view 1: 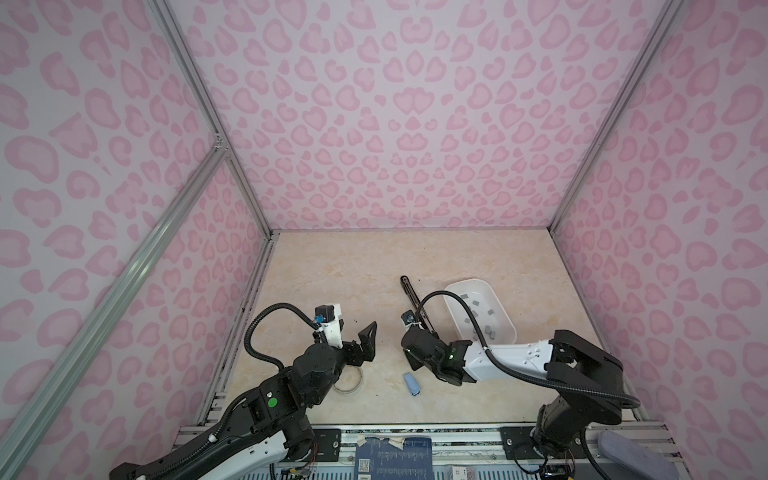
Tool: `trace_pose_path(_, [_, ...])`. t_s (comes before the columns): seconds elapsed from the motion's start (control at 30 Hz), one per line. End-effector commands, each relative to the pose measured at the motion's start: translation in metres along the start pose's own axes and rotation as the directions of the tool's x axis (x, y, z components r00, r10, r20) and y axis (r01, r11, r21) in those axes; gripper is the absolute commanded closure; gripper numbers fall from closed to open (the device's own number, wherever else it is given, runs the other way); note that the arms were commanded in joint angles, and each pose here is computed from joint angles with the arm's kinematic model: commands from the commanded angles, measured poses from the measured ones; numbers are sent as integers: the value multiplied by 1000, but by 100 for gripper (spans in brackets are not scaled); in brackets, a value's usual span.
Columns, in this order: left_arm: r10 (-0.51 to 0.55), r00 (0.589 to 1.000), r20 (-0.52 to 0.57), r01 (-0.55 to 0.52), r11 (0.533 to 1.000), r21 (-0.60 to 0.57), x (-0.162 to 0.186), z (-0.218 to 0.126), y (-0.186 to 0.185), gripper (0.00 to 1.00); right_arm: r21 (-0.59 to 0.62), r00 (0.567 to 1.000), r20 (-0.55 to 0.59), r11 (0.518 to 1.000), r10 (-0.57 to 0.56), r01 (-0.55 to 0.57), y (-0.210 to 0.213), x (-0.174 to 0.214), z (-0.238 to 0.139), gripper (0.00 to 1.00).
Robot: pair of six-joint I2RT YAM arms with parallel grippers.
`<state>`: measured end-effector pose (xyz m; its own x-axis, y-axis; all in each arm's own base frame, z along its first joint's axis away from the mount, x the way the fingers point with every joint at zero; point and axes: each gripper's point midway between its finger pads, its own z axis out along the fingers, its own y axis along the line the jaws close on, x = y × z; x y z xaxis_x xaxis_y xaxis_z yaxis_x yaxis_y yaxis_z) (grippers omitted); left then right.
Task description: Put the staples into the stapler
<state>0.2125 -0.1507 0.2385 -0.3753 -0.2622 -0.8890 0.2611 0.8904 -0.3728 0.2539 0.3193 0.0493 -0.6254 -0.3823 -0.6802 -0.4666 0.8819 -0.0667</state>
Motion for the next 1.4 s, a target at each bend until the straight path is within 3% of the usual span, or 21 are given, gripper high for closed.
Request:
trace_pose_path(0.0, [-14, 999, 40, 16, 999, -45, -11, -5, 9, 1, 51, 999, -44, 999, -1, 3, -7, 8, 11, 97])
trace_pose_path(0.23, [-9, 999, 51, 12, 998, -56, -9, -14, 20, 1, 24, 997, -83, 1000, 6, -4, -9, 13, 27, 90])
trace_pose_path(0.43, [-26, 999, 44, 29, 998, -62, 2, -23, 33, 1, 36, 996, -83, 999, -25, 28, -11, 2, 31, 72])
trace_pose_path(0.73, [-95, 990, 108, 97, 995, -19, -1, -38, 43, 2, 28, 1000, 14, 1000, -4, 4, -19, -17, -2, 55])
trace_pose_path(0.9, [-88, 989, 122, 91, 996, -20, 1, -38, 45, 3, 17, 999, 46, 1000, -24, 24, -16, -17, -20, 53])
trace_pose_path(1.1, [-31, 999, 41, 30, 999, 23, 26, -21, 33, 3, -32, 983, 136, 991, -127, 133, 11, 1, -53, 47])
trace_pose_path(1.37, [72, 981, -181, -65, 997, 49, 74, 13, 9, 2, -254, 962, 237, 946, -140, 200, 45, 39, -89, 37])
